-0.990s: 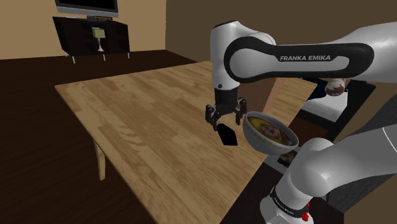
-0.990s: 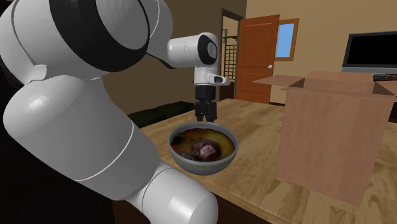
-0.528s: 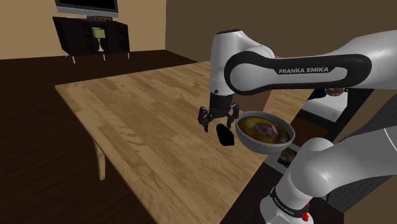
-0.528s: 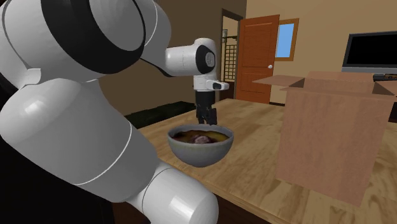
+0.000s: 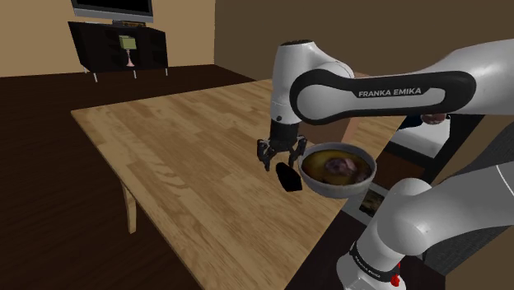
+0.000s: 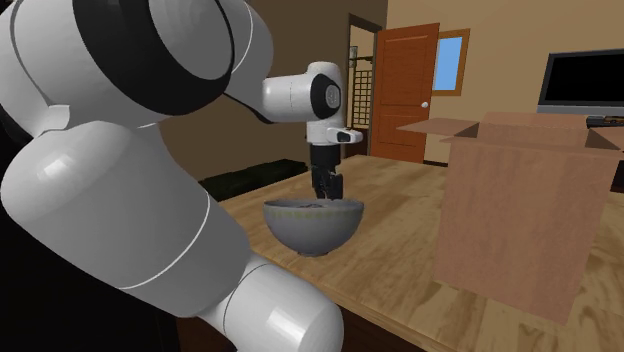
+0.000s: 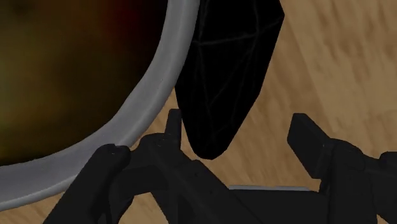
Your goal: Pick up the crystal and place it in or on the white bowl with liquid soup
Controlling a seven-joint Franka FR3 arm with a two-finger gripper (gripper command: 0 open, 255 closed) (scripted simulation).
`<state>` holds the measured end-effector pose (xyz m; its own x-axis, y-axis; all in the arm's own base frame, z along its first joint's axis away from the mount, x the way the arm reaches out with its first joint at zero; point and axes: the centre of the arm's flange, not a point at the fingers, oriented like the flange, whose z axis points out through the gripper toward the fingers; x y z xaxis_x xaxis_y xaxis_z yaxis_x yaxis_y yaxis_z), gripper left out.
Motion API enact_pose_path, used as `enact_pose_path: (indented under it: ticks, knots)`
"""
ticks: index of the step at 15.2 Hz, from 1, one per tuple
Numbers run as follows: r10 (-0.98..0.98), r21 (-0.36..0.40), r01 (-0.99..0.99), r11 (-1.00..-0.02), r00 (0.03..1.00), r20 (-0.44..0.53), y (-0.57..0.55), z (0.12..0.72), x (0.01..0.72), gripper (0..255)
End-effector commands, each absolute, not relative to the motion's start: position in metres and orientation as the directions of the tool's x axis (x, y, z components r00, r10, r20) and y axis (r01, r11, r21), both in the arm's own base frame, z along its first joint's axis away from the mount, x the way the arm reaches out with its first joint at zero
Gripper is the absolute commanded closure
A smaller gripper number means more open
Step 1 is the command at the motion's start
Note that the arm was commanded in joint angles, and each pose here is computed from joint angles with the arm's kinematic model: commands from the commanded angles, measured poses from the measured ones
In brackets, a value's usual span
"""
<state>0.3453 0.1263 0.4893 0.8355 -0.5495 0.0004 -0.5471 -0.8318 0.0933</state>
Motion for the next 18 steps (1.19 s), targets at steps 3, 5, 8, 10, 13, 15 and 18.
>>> enact_pose_path:
  ticks: [3, 5, 8, 10, 13, 15, 18]
  knots:
    - [-0.561, 0.207, -0.533, -0.821, 0.819, -0.117, 0.124, 0.479, 0.33, 255]
    - [-0.561, 0.207, -0.532, -0.821, 0.819, -0.117, 0.123, 0.477, 0.331, 255]
    - [-0.561, 0.207, -0.532, -0.821, 0.819, -0.117, 0.123, 0.479, 0.327, 255]
    - [-0.561, 0.207, -0.532, -0.821, 0.819, -0.117, 0.12, 0.479, 0.321, 255]
    - [-0.561, 0.207, -0.532, -0.821, 0.819, -0.117, 0.12, 0.495, 0.321, 255]
    - [-0.561, 0.207, -0.532, -0.821, 0.819, -0.117, 0.12, 0.506, 0.321, 255]
    - [-0.561, 0.207, -0.532, -0.821, 0.819, -0.117, 0.12, 0.521, 0.321, 255]
